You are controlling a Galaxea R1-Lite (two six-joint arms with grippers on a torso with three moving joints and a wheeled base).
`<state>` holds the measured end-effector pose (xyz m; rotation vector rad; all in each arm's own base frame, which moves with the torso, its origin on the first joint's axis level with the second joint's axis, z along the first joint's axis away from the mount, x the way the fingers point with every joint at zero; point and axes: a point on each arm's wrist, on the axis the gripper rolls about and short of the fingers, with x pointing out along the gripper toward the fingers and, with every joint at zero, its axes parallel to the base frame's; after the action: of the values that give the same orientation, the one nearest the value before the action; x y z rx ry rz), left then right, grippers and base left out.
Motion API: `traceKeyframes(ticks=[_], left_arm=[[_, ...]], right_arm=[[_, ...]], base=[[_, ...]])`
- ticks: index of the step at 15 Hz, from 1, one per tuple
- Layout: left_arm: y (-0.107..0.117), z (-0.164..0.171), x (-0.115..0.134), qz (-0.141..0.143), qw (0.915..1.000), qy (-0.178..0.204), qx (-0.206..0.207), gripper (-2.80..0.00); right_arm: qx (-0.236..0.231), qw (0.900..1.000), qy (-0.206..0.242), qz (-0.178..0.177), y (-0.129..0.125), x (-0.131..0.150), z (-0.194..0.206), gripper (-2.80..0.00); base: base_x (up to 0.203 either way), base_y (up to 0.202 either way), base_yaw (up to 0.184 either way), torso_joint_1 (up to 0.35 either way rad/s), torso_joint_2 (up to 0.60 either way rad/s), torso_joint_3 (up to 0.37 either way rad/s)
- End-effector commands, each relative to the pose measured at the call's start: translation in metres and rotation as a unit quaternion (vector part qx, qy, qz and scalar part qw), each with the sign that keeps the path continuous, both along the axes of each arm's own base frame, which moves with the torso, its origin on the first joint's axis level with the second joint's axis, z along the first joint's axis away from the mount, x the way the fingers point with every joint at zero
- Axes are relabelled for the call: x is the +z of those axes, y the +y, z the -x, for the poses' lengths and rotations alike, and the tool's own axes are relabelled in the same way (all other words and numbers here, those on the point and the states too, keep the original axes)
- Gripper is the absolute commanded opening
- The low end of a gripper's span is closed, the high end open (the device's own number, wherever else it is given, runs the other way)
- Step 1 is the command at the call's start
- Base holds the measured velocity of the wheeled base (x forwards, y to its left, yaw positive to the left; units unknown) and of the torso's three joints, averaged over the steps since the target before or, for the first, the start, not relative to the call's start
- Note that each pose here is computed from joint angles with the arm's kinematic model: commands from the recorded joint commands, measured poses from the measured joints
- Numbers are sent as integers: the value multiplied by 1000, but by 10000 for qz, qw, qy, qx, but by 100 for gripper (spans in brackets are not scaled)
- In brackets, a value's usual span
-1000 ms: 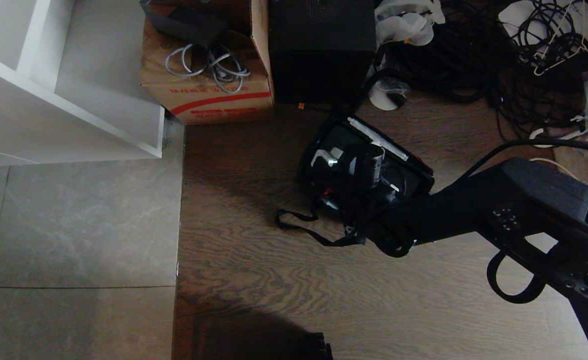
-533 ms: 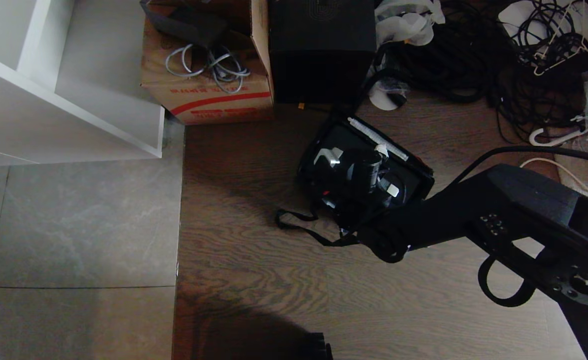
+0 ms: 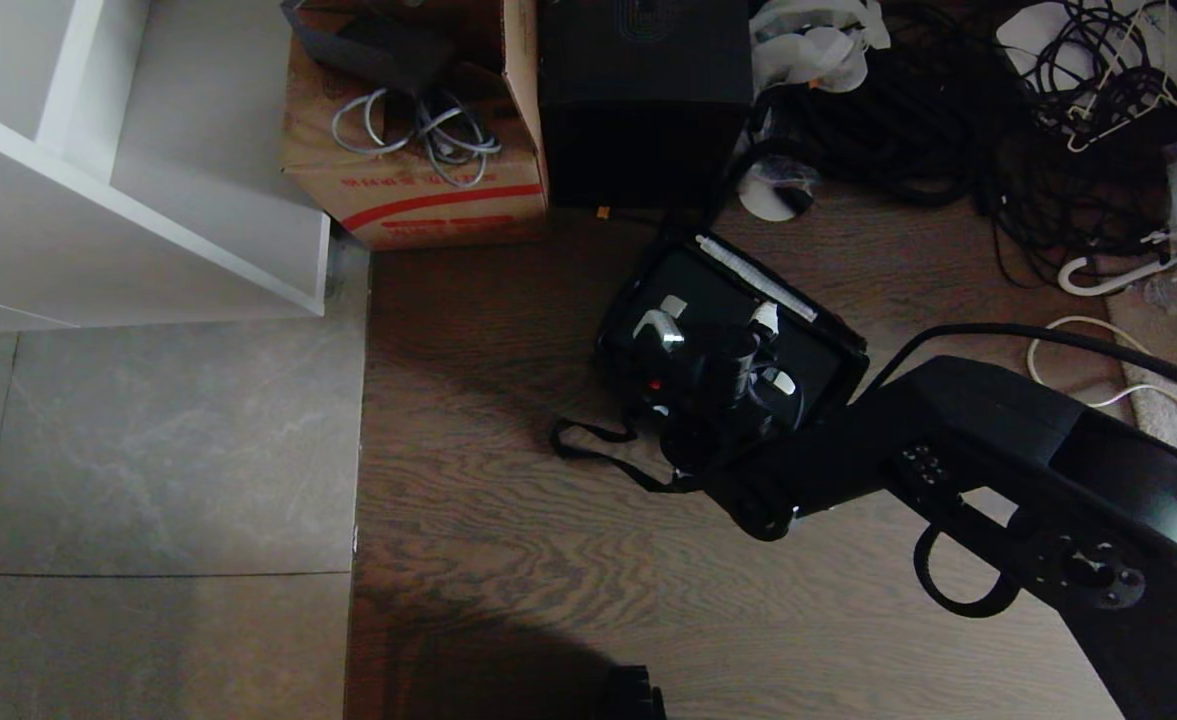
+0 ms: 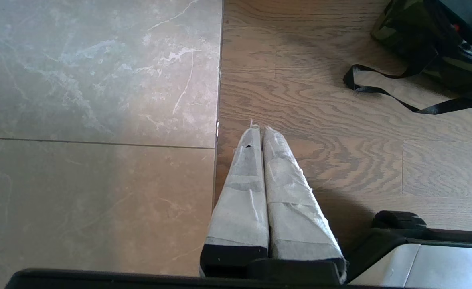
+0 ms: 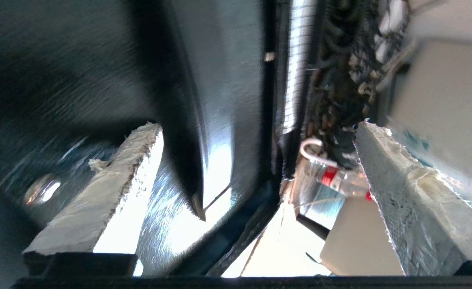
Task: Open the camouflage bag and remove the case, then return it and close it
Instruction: Lift the black box
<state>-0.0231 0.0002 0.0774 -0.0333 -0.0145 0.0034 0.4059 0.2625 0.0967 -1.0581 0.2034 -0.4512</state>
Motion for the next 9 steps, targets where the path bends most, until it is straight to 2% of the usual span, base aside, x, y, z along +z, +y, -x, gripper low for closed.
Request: traceKeyframes(ticks=[1, 5, 9], left_arm=[[0, 0, 0, 3, 10000, -4, 5, -280], [0, 0, 0, 3, 10000, -4, 5, -280], [0, 0, 0, 3, 10000, -4, 5, -280]], right_arm=[[-113, 9999, -105, -18, -1, -18, -12, 0], [-491, 9985, -213, 124, -23, -22, -41, 0], [-801, 9954, -525, -59, -41, -14, -65, 0]], base=[[0, 0, 0, 0, 0, 0], [0, 0, 0, 0, 0, 0], [0, 0, 0, 0, 0, 0]])
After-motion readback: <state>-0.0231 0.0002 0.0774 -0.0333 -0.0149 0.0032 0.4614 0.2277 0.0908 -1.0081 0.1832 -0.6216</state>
